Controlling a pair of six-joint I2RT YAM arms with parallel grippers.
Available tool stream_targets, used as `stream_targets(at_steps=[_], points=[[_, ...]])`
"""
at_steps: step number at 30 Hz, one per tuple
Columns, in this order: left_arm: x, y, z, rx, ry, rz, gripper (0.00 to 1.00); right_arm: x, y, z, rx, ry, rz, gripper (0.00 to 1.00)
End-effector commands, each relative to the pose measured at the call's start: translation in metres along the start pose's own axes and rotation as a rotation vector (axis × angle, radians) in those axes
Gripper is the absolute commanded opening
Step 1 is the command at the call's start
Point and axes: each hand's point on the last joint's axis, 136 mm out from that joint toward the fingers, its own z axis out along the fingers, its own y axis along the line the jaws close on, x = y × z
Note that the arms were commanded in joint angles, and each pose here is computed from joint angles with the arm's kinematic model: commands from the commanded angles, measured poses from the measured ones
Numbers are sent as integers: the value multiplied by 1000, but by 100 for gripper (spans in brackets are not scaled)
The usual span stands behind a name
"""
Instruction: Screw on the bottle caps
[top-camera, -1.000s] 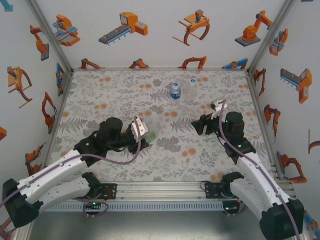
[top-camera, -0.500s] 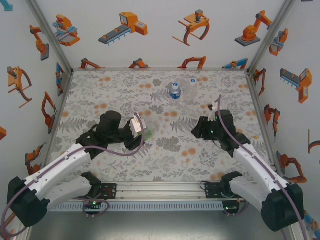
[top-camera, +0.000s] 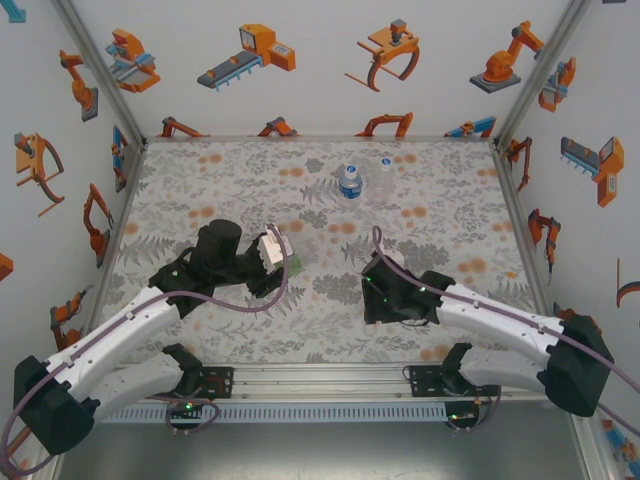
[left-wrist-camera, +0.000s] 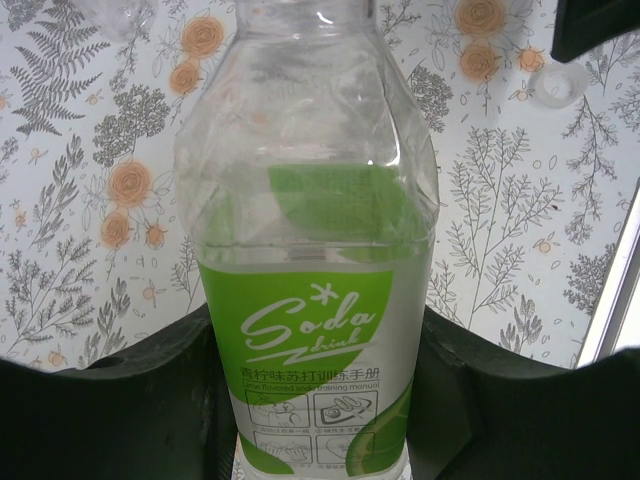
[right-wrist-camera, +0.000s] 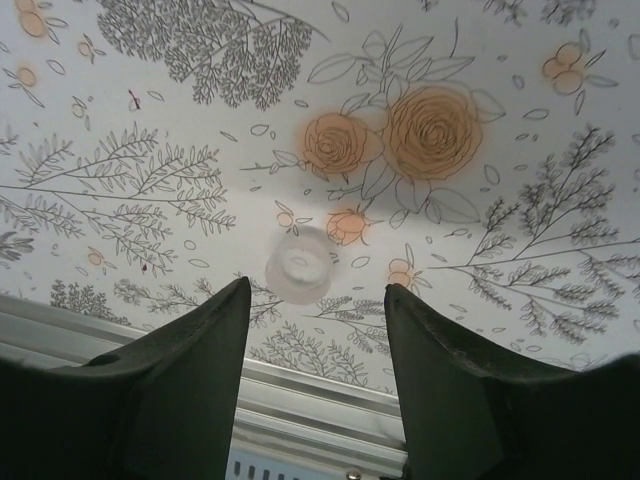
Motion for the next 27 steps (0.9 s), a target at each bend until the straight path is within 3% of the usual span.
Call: stream_targets(at_steps=[1,27], points=[[-11,2,-6,-3,-34,31,18,-3,-6,3,87,-14,60,54],[-9,-2,-1,32,-20,24,24,33,6,40,91,94,73,44]])
